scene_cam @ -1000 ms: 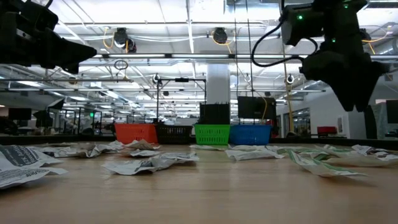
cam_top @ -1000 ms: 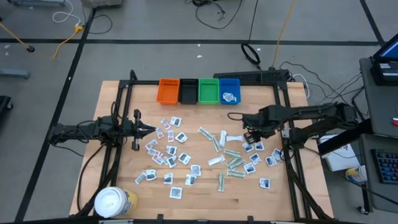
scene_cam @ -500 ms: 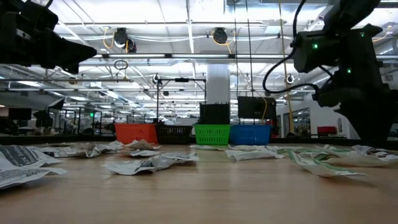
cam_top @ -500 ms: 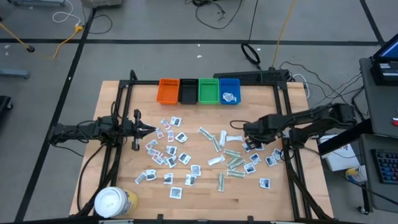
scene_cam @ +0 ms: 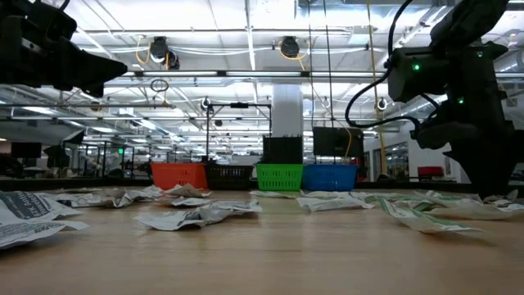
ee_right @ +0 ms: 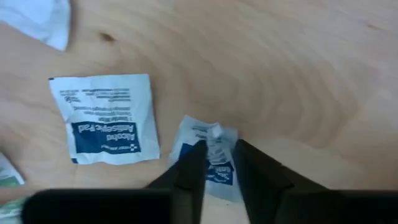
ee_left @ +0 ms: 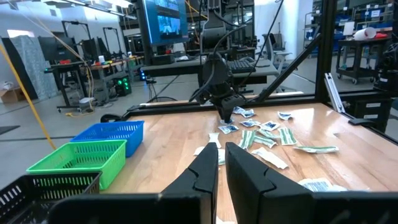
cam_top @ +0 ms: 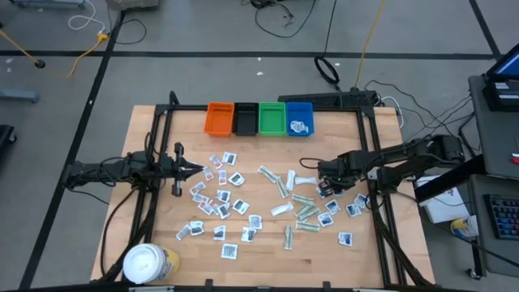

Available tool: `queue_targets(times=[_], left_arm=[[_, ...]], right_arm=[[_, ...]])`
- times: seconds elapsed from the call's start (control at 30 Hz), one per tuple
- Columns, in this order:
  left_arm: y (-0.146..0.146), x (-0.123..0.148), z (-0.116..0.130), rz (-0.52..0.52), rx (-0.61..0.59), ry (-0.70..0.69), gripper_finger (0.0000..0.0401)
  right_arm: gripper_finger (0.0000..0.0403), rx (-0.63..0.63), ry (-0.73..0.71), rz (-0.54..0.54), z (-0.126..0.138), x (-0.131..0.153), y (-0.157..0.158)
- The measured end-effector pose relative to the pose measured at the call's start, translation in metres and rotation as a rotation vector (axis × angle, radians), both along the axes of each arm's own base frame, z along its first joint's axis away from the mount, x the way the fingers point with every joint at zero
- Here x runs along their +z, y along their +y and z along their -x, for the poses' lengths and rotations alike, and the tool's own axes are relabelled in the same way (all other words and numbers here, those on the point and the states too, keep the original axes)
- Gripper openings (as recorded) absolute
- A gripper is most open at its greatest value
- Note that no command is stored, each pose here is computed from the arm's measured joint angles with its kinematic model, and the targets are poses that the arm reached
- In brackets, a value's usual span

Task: Pick & Place First Aid Supplies
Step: Put the blue packet into the blue bin

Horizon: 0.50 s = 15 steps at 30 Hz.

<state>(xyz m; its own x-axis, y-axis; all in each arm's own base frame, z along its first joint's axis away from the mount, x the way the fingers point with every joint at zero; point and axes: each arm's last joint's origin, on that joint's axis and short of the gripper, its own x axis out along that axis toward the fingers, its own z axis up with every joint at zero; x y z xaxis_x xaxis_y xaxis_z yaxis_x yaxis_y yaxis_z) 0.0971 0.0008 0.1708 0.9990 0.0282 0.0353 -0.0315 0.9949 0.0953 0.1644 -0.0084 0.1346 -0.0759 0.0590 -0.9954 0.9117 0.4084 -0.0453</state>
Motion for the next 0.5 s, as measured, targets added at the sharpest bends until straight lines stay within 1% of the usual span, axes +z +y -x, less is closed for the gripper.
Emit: queue_targets(times=[0.1, 0.13, 0.27, 0.5], left_arm=[[0.0, 0.0, 0.0, 0.0, 0.0, 0.0, 0.0037], [0.0, 0.0, 0.0, 0.0, 0.0, 0.0, 0.0037], [0.0, 0.0, 0.0, 0.0, 0.0, 0.0, 0.0037], [0.0, 0.0, 0.0, 0.0, 0.0, 0.0, 0.0037]], right_arm=[[0.0019, 0.019, -0.009, -0.004, -0.001, 0.0, -0.002], [0.0011, 0.027, -0.013, -0.006, -0.001, 0.001, -0.002], [0.001, 0.045, 0.005, -0.01, -0.004, 0.01, -0.007], [0.0004, 0.149, -0.002, -0.023, -0.018, 0.048, -0.018]])
